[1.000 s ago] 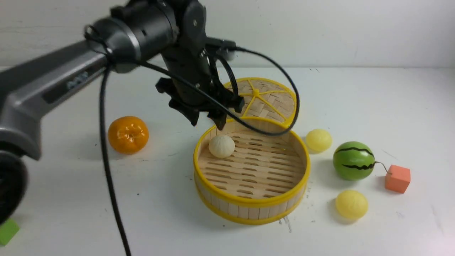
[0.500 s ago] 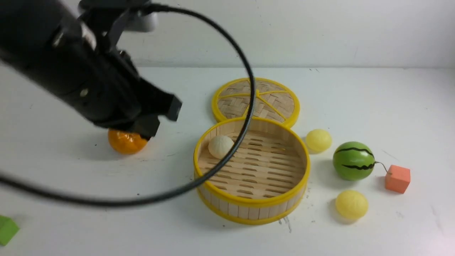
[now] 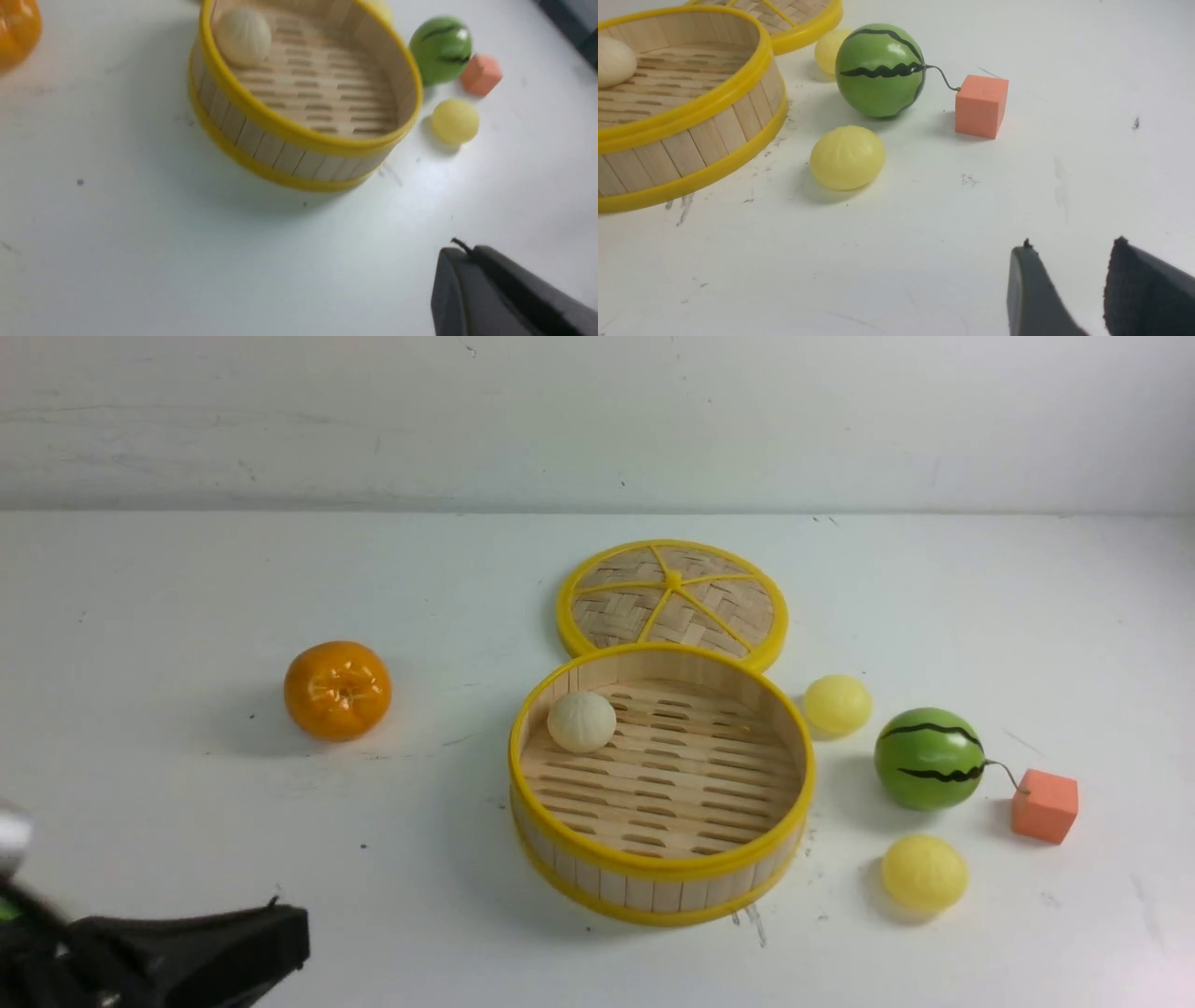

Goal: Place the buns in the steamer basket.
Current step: Use the right arm to grab a steamed stuffed bun

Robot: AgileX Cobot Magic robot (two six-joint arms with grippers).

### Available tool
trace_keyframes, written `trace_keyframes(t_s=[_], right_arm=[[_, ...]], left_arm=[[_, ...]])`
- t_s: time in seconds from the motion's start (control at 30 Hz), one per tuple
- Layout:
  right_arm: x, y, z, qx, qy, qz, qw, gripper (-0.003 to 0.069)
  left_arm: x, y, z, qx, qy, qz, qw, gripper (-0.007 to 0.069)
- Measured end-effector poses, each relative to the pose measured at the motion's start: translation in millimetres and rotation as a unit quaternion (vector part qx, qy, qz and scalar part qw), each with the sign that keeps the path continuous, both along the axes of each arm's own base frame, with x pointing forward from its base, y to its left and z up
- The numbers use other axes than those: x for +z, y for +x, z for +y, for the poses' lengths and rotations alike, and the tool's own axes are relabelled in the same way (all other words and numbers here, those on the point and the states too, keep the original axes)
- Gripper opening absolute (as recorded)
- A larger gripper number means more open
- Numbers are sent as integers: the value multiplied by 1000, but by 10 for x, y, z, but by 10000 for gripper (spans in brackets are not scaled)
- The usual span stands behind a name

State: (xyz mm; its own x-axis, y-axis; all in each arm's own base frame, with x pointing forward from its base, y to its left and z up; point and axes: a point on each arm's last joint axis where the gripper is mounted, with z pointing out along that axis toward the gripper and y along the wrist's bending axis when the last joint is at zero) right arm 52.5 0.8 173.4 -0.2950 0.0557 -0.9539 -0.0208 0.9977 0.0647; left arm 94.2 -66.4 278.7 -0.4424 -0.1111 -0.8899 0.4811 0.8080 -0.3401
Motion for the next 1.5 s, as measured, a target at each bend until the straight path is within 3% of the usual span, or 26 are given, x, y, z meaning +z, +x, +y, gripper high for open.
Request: trace_keyframes(t_s=[0.07, 0.17, 0.27, 0.43, 0.5, 0.6, 0.67, 0.73, 0.83, 1.0, 1.07, 1.23, 1.5], right_arm=[[14, 10, 1, -1, 7, -15, 1000, 241], [91, 28, 30, -9, 105, -56, 993, 241], [162, 36, 49, -19, 229, -83, 970, 241], [294, 32, 54, -24, 342, -110, 933, 214], [351, 30, 65, -23, 348, -94, 932, 205], [644, 80, 125, -5, 305, -5, 952, 183], [955, 224, 216, 37, 205, 97, 973, 174], [1136, 378, 304, 73, 134, 171, 973, 172], [1330, 744, 456, 109, 58, 264, 957, 170], [1334, 1318, 622, 109, 20, 346, 932, 174], [1133, 1746, 747, 102, 3, 411, 906, 183], [810, 2267, 879, 93, -28, 477, 874, 206], [419, 2748, 1011, 86, -44, 517, 850, 237]], left_arm=[[-86, -116, 75, 2, -3, -38, 999, -13], [-256, -220, 134, 1, -2, -49, 999, -13], [-406, -258, 154, 1, 2, -39, 999, -13], [-599, -277, 156, -1, 9, -8, 1000, -13], [-618, -279, 157, -1, 10, -6, 1000, -13], [-662, -283, 158, -1, 12, 1, 1000, -13], [-665, -284, 158, -1, 12, 1, 1000, -13], [-665, -283, 159, -1, 11, 1, 1000, -13], [-664, -283, 158, 0, 11, 2, 1000, -13], [-664, -283, 158, 0, 10, 2, 1000, -13], [-664, -283, 158, 0, 10, 2, 1000, -13], [-664, -283, 158, 0, 10, 2, 1000, -13], [-664, -283, 158, 0, 10, 2, 1000, -13]])
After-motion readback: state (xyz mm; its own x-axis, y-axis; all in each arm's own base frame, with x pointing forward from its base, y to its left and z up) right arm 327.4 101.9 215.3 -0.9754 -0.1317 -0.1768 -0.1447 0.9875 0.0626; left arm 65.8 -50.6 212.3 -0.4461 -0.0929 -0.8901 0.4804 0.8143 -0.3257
